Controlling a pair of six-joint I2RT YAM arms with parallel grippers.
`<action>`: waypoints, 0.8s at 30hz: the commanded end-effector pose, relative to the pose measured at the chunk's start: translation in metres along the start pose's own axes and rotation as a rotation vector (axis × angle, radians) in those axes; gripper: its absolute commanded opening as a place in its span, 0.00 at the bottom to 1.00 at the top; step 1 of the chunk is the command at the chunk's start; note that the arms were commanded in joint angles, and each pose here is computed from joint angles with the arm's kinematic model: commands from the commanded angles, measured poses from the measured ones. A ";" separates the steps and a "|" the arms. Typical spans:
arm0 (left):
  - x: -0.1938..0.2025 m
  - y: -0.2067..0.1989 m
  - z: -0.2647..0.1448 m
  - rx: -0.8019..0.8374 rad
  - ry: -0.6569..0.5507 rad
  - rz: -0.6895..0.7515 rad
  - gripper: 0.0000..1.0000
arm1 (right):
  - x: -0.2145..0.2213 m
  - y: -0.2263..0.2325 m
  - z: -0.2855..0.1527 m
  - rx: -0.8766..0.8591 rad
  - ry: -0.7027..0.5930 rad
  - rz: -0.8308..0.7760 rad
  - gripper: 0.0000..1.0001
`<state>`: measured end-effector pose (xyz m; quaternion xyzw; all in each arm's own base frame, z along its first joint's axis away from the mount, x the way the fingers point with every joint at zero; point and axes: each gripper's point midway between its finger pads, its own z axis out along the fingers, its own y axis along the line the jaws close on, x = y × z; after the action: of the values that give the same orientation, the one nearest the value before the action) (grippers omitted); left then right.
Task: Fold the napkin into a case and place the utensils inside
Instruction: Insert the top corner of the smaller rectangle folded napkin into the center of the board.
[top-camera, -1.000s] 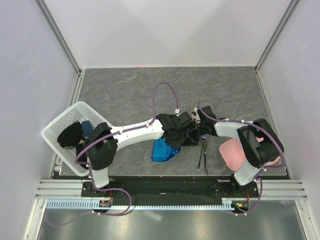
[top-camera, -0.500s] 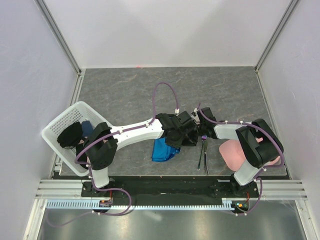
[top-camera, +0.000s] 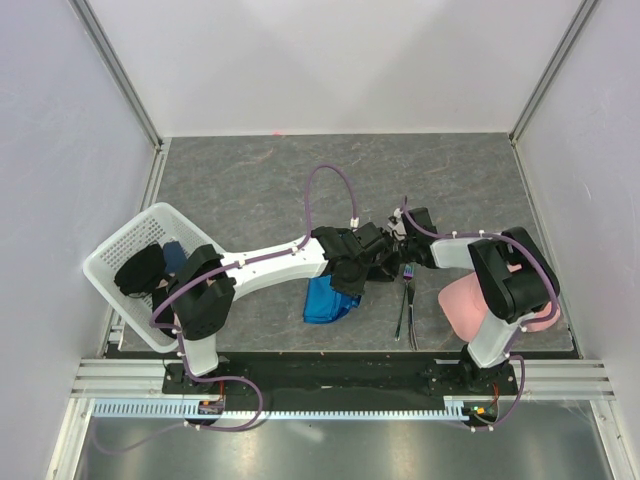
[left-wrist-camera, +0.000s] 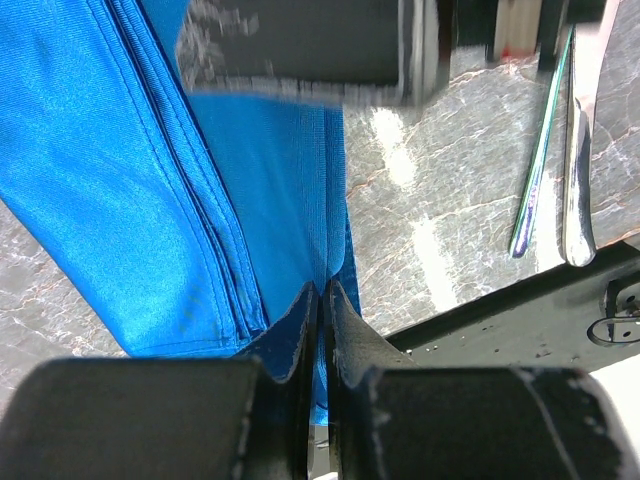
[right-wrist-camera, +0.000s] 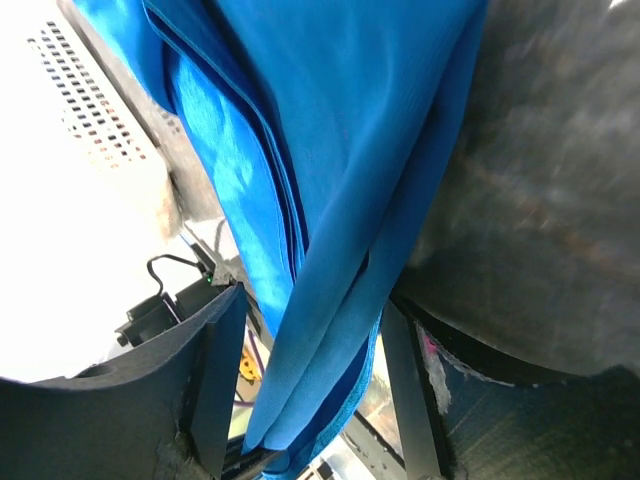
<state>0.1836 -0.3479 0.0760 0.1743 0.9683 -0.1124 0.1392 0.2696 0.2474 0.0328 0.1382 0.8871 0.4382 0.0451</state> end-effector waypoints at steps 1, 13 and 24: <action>-0.008 -0.010 -0.013 0.055 -0.033 -0.031 0.08 | -0.023 -0.017 0.006 0.055 -0.060 -0.052 0.63; -0.004 -0.014 -0.010 0.074 -0.006 -0.026 0.08 | -0.043 -0.022 0.012 0.047 -0.064 -0.073 0.47; -0.008 -0.015 -0.031 0.161 -0.021 -0.071 0.41 | -0.046 -0.016 0.008 0.063 -0.052 -0.097 0.11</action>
<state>0.1710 -0.3549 0.0768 0.1762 0.9670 -0.1470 0.1108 0.3020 0.2363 0.0162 0.1187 0.8942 0.4260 0.0689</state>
